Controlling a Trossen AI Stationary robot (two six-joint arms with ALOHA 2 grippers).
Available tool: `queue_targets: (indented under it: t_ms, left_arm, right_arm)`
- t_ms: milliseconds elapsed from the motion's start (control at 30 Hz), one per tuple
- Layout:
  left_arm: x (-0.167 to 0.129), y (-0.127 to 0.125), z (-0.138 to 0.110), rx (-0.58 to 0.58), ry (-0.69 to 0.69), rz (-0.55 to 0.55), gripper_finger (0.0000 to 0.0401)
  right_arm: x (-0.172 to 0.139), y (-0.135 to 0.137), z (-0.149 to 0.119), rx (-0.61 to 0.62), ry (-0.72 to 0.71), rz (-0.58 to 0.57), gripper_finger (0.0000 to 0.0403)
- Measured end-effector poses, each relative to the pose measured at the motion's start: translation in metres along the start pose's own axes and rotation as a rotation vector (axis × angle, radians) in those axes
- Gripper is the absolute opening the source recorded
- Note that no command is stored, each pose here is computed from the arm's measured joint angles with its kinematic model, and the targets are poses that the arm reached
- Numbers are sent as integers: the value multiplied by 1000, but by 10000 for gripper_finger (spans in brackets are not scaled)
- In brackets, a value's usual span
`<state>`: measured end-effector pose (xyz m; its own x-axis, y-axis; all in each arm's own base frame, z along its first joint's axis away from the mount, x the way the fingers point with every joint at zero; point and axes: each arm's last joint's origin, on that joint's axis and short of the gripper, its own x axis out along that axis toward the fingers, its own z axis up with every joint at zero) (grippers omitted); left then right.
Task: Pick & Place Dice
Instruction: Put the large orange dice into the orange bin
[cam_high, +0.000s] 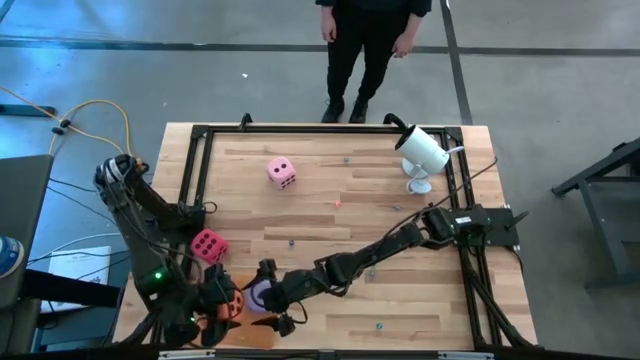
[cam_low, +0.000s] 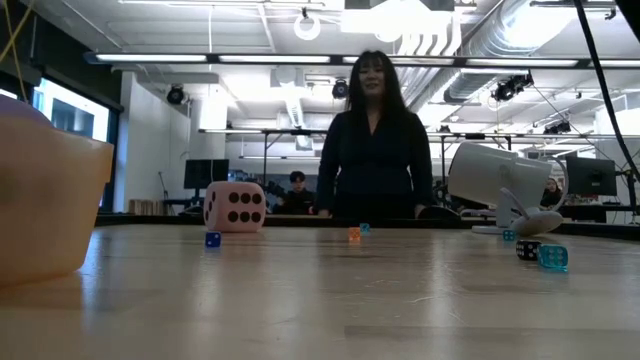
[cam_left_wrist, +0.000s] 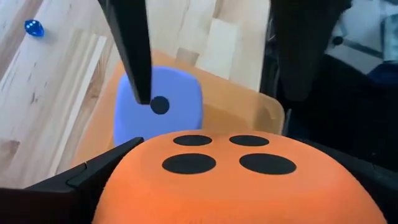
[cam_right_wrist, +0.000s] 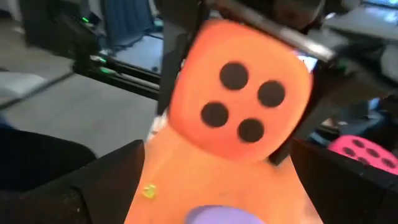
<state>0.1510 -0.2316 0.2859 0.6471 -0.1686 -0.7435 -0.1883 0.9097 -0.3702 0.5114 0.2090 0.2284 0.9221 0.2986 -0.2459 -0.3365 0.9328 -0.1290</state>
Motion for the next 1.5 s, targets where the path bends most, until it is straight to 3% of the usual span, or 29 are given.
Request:
queue_targets:
  t_ms: [400, 600, 867, 1033, 1233, 1500]
  left_arm:
    - [19, 4, 19, 37, -14, 27, 400]
    - [25, 5, 33, 111, -50, -2, 400]
    - [32, 11, 48, 92, -5, -25, 400]
    - [23, 10, 44, 77, 1, -57, 400]
    - [-2, 3, 33, 118, -107, -72, 400]
    - [-7, 3, 27, 82, -106, -59, 400]
  right_arm:
    - [-1, 6, 10, -101, -118, 148, 391]
    - [0, 4, 6, -25, -108, 270, 391]
    - [1, 5, -1, 19, -48, 289, 391]
    - [1, 0, -1, 63, -42, 322, 391]
    - [2, 0, -4, 71, -20, 328, 391]
    - [1, 0, -4, 84, -17, 324, 391]
